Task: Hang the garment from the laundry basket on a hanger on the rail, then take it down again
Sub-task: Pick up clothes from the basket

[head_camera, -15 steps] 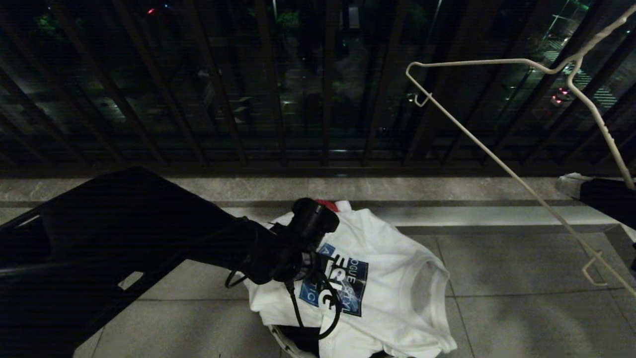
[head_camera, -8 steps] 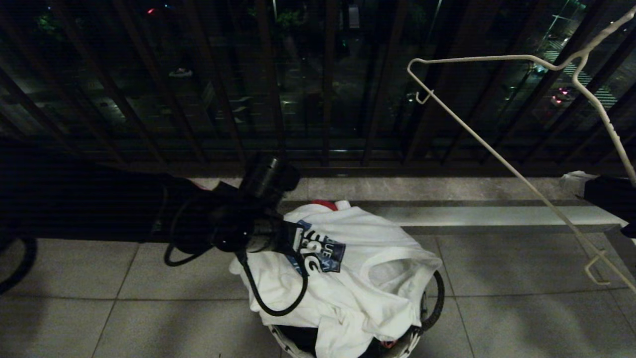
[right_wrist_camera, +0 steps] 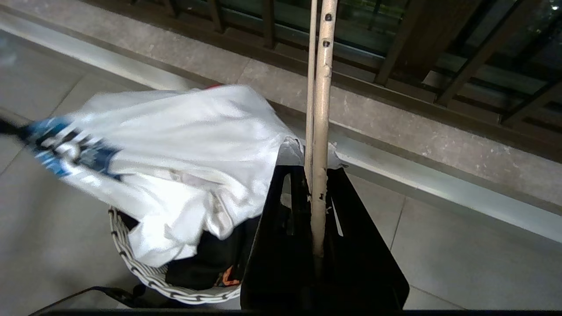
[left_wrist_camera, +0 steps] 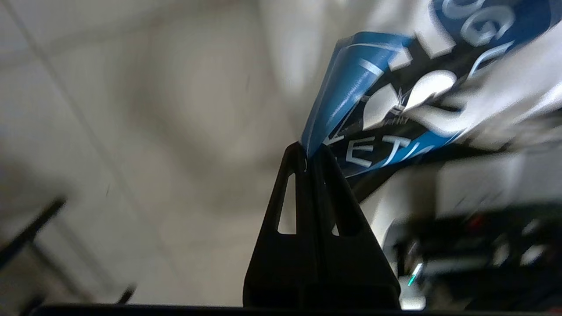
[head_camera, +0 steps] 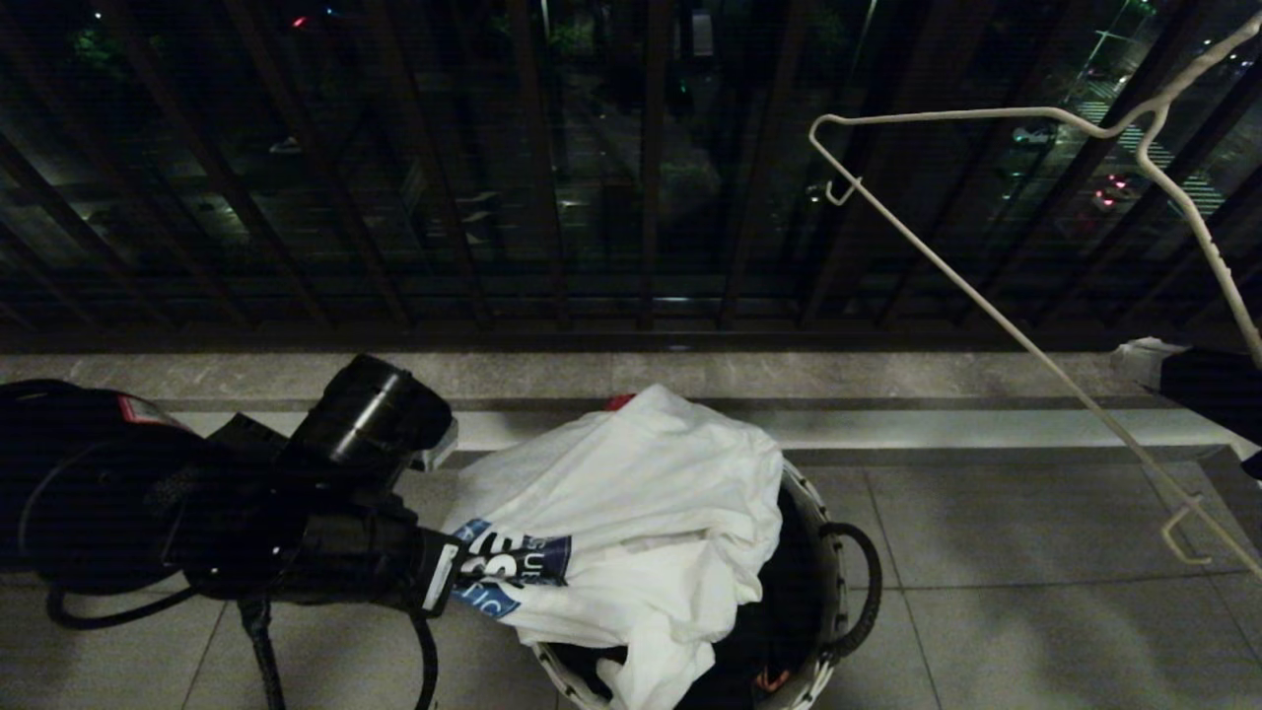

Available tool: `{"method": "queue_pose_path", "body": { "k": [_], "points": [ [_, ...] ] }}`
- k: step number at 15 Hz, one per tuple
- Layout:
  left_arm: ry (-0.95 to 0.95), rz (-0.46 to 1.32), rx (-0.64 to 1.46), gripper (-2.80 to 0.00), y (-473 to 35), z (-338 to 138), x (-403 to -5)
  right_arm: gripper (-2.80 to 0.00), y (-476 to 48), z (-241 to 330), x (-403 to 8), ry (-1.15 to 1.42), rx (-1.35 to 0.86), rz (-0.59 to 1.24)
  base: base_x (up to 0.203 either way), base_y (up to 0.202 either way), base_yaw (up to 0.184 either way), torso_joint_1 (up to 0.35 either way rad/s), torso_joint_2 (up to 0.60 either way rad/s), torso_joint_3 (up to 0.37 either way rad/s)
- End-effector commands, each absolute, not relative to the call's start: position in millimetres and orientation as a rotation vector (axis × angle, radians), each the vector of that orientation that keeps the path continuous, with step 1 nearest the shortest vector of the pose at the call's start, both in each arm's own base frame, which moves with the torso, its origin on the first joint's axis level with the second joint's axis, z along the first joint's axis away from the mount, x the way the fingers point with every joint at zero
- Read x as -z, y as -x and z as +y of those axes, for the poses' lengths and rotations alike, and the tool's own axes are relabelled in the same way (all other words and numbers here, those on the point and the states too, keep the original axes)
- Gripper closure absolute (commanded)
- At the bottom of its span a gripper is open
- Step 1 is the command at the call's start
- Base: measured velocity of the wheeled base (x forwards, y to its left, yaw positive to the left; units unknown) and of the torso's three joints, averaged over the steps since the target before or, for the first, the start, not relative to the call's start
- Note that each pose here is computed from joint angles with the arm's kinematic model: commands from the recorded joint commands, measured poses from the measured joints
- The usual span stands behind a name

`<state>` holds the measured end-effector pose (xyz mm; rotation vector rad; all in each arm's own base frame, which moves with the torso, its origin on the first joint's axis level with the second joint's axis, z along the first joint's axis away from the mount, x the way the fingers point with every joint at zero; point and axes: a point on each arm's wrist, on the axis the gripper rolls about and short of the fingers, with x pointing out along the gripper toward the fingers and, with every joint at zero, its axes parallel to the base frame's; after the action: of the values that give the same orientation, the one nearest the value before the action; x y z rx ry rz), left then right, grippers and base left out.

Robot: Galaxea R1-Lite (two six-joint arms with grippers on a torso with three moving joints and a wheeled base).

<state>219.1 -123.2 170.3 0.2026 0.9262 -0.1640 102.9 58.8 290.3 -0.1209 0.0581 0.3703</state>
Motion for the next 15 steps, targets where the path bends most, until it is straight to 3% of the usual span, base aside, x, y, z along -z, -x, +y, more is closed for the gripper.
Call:
{"method": "queue_pose_path", "body": {
  "k": [1, 4, 5, 8, 11, 13, 15],
  "points": [
    [-0.230, 1.008, 0.135, 0.00, -213, -116, -149, 0.00, -104, 60, -289, 0.125, -0.370, 0.066, 0.000, 0.000, 0.000, 0.000, 0.00, 0.000],
    [-0.246, 1.034, 0.127, 0.00, -213, -113, -142, 0.00, -105, 60, -289, 0.126, -0.370, 0.068, 0.000, 0.000, 0.000, 0.000, 0.00, 0.000],
    [-0.262, 1.046, 0.133, -2.80, -212, -112, -140, 0.00, -107, 61, -288, 0.128, -0.370, 0.075, 0.000, 0.000, 0.000, 0.000, 0.00, 0.000],
    [-0.251, 1.010, 0.145, -2.80, -214, -114, -149, 0.00, -108, 62, -288, 0.129, -0.369, 0.076, 0.000, 0.000, 0.000, 0.000, 0.00, 0.000],
    [-0.210, 0.868, 0.218, -2.80, -209, -125, -187, 0.00, -108, 61, -288, 0.129, -0.362, 0.077, 0.000, 0.000, 0.000, 0.000, 0.00, 0.000],
    [-0.192, 0.808, 0.317, -2.80, -206, -149, -203, 0.00, -108, 61, -288, 0.128, -0.361, 0.075, 0.000, 0.000, 0.000, 0.000, 0.00, 0.000],
    [-0.190, 0.834, 0.344, -2.80, -223, -178, -195, 0.00, -107, 60, -289, 0.126, -0.360, 0.070, 0.000, 0.000, 0.000, 0.000, 0.00, 0.000]
  ]
}}
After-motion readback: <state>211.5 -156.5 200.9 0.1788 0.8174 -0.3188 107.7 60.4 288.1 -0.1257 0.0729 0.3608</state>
